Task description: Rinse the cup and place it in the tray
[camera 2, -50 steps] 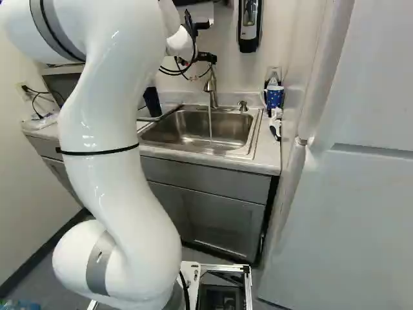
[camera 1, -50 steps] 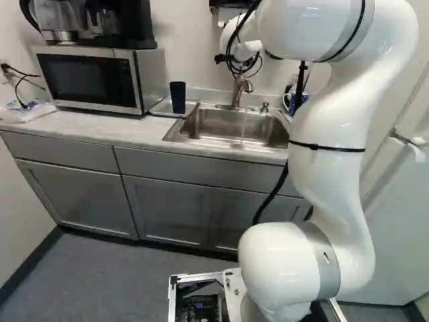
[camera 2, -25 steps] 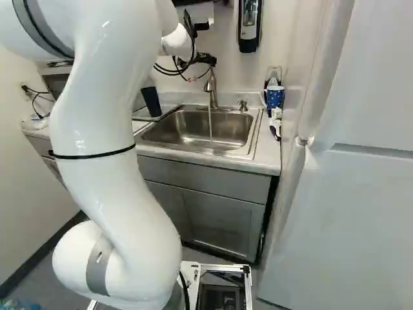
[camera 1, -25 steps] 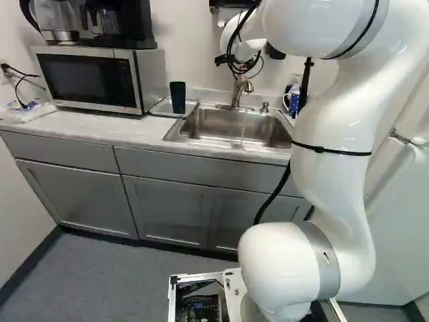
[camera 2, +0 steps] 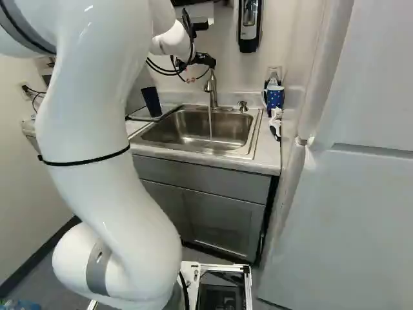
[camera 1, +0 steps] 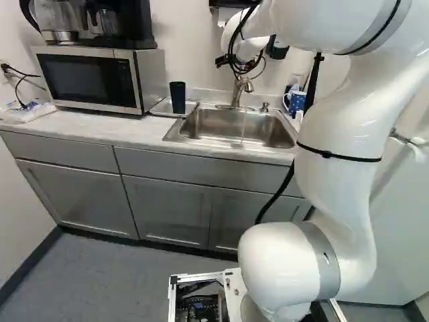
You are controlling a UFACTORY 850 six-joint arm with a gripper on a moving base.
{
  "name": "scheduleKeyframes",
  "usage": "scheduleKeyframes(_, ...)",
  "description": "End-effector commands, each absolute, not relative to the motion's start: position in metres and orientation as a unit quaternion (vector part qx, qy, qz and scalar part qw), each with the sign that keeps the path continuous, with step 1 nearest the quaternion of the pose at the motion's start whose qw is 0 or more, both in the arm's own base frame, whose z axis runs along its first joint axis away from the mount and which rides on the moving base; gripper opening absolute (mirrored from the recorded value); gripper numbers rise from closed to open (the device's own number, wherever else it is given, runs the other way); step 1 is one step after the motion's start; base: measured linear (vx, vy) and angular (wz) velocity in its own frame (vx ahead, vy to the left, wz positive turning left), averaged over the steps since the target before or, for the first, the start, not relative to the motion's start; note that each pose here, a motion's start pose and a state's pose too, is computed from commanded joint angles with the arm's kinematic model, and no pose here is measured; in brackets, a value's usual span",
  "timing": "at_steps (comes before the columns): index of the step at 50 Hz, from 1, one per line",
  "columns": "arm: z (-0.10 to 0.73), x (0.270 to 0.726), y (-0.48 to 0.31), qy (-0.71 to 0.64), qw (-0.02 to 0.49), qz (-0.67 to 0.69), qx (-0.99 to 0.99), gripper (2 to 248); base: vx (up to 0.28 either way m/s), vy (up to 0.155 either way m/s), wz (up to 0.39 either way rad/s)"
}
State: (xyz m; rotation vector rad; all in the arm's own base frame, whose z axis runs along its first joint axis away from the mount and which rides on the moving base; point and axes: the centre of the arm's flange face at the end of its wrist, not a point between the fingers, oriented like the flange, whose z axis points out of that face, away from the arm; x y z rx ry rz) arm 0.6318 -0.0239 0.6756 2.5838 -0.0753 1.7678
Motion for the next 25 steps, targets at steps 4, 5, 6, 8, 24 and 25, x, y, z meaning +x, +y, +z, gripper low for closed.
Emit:
scheduleKeyframes(4, 0.676, 0.632, -0.024, -0.024, 0.005, 0.565, 0.825, 247, 0.0, 0.0, 0.0)
scheduleKeyframes(5, 0.676, 0.632, -0.024, -0.024, 0.005, 0.565, 0.825, 247, 0.0, 0.0, 0.0)
scheduleKeyframes(6, 0.676, 0.632, -0.024, -0.024, 0.005, 0.565, 0.825, 247, 0.0, 0.0, 0.0)
scheduleKeyframes(8, 0.676, 0.632, -0.024, -0.024, 0.005, 0.565, 0.825, 247, 0.0, 0.0, 0.0)
scheduleKeyframes(24, 0.685, 0.63, -0.024, -0.024, 0.005, 0.571, 0.82, 247, 0.0, 0.0, 0.0)
scheduleKeyframes(25, 0.686, 0.63, -0.024, -0.024, 0.005, 0.572, 0.82, 247, 0.0, 0.0, 0.0)
